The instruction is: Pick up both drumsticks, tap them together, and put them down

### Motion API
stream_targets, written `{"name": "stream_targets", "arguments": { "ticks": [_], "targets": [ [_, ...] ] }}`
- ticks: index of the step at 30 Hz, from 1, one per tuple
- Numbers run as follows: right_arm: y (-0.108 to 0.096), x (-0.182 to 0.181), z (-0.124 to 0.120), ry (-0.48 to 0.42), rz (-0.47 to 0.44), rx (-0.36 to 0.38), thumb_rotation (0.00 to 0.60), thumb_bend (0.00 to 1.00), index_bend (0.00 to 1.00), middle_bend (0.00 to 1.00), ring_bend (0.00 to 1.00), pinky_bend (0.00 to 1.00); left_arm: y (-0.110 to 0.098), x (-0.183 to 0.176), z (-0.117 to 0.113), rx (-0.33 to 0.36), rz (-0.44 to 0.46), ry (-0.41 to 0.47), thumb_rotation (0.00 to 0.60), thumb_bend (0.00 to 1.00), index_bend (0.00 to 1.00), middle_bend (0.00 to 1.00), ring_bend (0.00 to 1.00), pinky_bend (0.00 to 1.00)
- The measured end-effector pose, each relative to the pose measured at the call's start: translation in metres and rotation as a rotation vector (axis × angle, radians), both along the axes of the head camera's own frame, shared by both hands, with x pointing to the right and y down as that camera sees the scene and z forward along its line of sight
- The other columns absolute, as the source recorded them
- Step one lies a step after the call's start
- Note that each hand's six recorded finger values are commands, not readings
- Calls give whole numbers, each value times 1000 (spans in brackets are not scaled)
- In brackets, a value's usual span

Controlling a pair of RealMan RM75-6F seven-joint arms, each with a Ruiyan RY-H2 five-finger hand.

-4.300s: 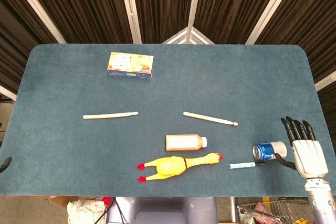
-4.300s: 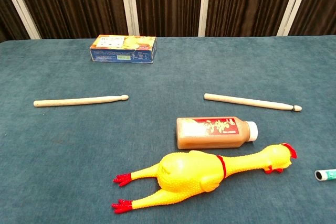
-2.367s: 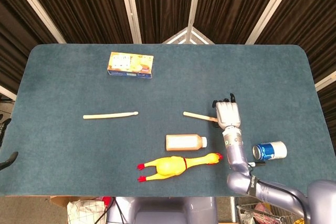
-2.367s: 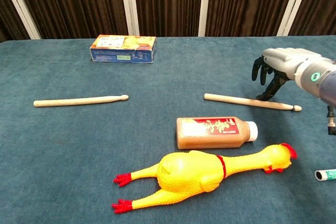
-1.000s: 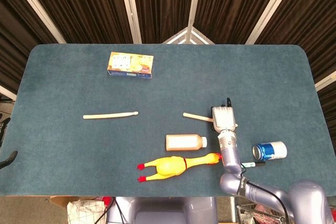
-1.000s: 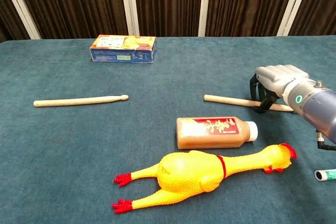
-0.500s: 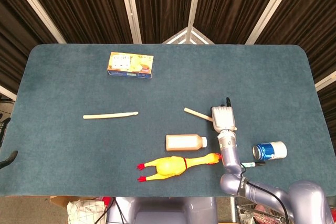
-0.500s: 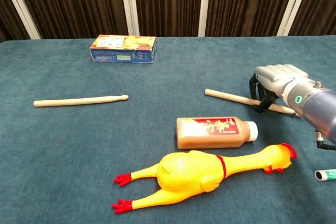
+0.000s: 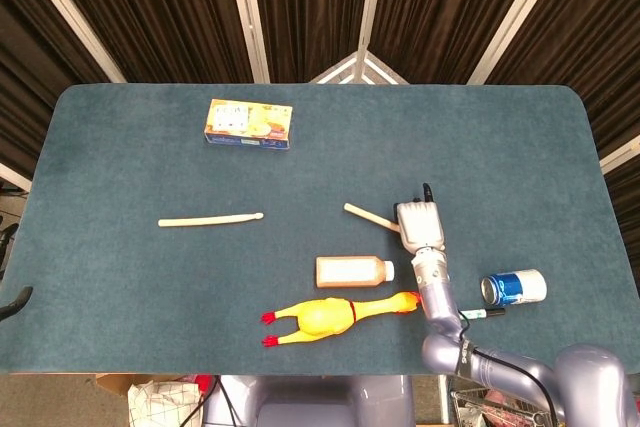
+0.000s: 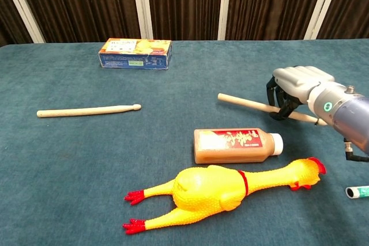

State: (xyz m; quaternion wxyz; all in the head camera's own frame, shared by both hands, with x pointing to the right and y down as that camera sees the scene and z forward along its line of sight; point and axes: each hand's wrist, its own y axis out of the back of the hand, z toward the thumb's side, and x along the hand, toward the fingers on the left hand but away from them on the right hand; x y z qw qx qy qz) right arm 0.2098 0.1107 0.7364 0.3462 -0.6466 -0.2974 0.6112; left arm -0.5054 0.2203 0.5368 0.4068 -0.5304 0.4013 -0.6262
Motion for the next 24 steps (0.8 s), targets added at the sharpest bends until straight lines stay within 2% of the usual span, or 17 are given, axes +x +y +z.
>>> {"name": "stream_targets", "arguments": {
  "ticks": [7,13,19,24],
  "targets": [
    [-7,-5,-27,-149,-29,44,600,414,620,612,384,42,-5,4,-3,5,22,12,600,333,111,87,0,0],
    [-19,-1,-52,-279,-14,87,600,420,624,612,388,42,-22,10,-7,1,73,-19,600,334,135,113,0,0],
    [-37,7,-75,-417,0,131,600,420,626,612,389,50,-48,19,6,-68,104,-33,600,335,132,114,0,0],
    [-53,13,-92,-524,0,165,600,421,650,612,389,50,-75,27,34,-190,96,-24,600,337,167,151,0,0]
  ]
}}
